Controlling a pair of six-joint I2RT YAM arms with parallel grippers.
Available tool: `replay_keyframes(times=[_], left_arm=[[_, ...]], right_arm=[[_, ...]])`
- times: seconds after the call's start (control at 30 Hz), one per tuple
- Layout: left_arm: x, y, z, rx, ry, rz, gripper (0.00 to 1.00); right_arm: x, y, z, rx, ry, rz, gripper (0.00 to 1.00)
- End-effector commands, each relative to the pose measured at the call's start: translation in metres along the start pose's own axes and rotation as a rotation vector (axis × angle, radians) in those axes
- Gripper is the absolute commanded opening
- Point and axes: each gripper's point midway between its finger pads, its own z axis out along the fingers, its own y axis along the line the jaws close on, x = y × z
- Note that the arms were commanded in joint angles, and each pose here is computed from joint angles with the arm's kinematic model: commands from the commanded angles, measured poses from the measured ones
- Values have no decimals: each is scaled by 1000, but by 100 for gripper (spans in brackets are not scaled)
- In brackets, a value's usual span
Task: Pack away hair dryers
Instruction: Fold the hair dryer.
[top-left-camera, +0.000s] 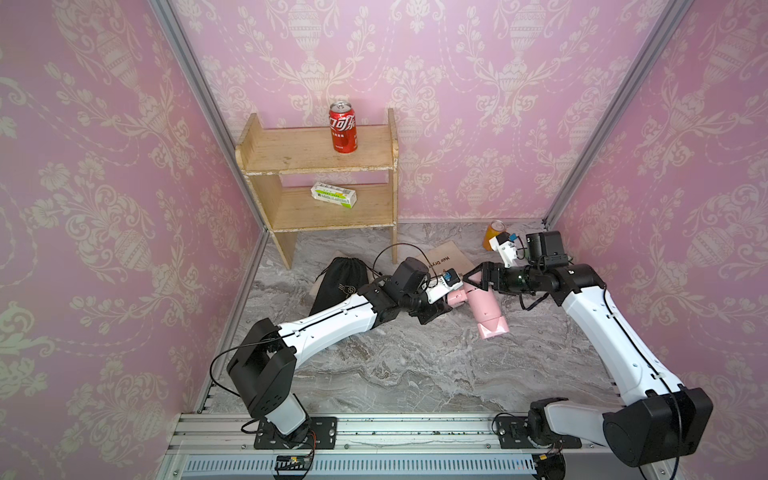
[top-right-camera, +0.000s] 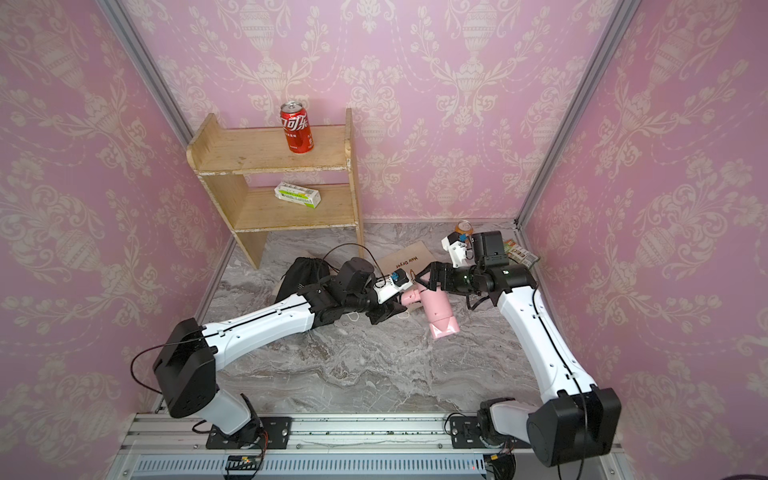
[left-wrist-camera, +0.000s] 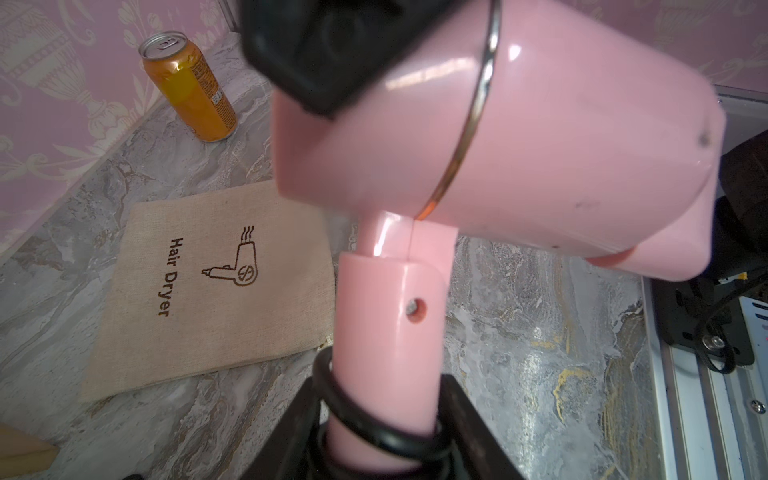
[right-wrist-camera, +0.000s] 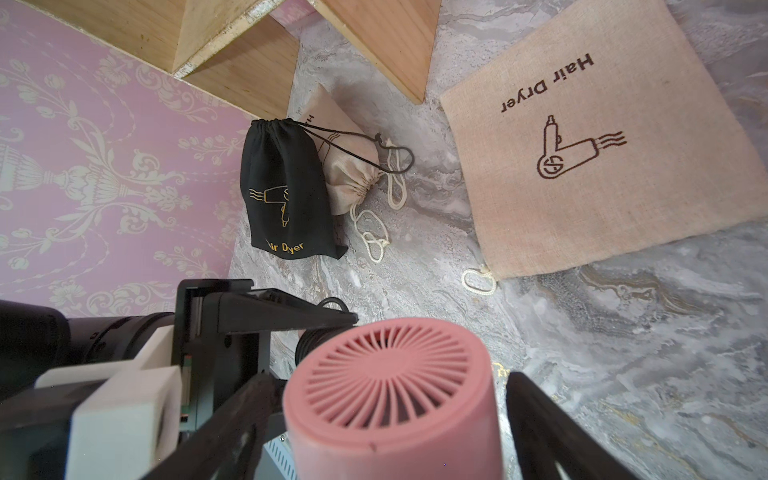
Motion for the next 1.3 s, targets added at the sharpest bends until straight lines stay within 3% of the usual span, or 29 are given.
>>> replay_keyframes(times=[0.0, 0.23, 0.43, 0.67, 0.97, 1.27], left_arm=[[-54, 7, -19, 5, -167, 53, 25], [-65, 14, -18, 6, -200, 48, 24], [-73, 24, -22, -14, -225, 28, 23], [-79, 63, -29, -155, -251, -80, 26], [-98, 95, -38, -266, -331, -346, 25], [-122, 76, -32, -252, -406, -483, 25]], right_arm=[[-3, 9, -1, -24, 13, -33, 89], [-7, 9, 7, -31, 34, -30, 82], [-18, 11, 9, -37, 4, -27, 52], [-41, 22, 0, -45, -120, -20, 38], [-70, 54, -9, -37, -342, -43, 37], [-98, 54, -33, 18, -648, 59, 37]])
